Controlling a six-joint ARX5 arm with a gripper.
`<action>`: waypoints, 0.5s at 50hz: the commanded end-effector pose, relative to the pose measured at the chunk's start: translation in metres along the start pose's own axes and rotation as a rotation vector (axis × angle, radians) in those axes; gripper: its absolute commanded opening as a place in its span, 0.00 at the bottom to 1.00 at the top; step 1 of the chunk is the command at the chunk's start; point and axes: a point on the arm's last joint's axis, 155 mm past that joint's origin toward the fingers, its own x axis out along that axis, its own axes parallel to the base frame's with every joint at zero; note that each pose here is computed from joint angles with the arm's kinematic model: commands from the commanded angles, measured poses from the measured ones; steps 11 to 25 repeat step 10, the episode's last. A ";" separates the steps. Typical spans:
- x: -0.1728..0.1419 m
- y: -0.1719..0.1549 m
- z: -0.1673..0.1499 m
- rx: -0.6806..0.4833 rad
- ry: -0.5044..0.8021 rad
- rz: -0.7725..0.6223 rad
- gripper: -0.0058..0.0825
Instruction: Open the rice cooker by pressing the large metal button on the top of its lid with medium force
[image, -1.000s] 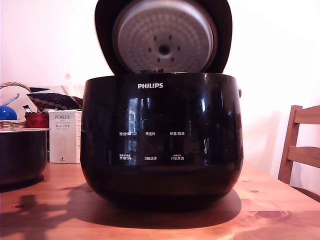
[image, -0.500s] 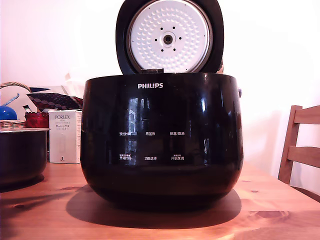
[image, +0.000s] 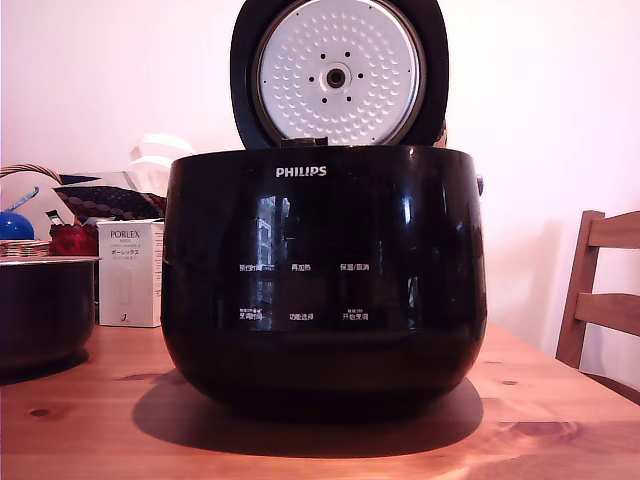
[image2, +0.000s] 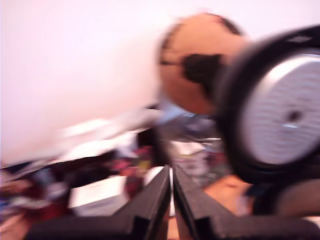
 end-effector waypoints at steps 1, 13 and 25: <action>-0.003 0.006 0.006 0.008 -0.018 0.016 0.04; -0.003 0.009 0.006 0.007 -0.017 0.025 0.04; -0.003 0.009 0.006 0.007 -0.017 0.025 0.04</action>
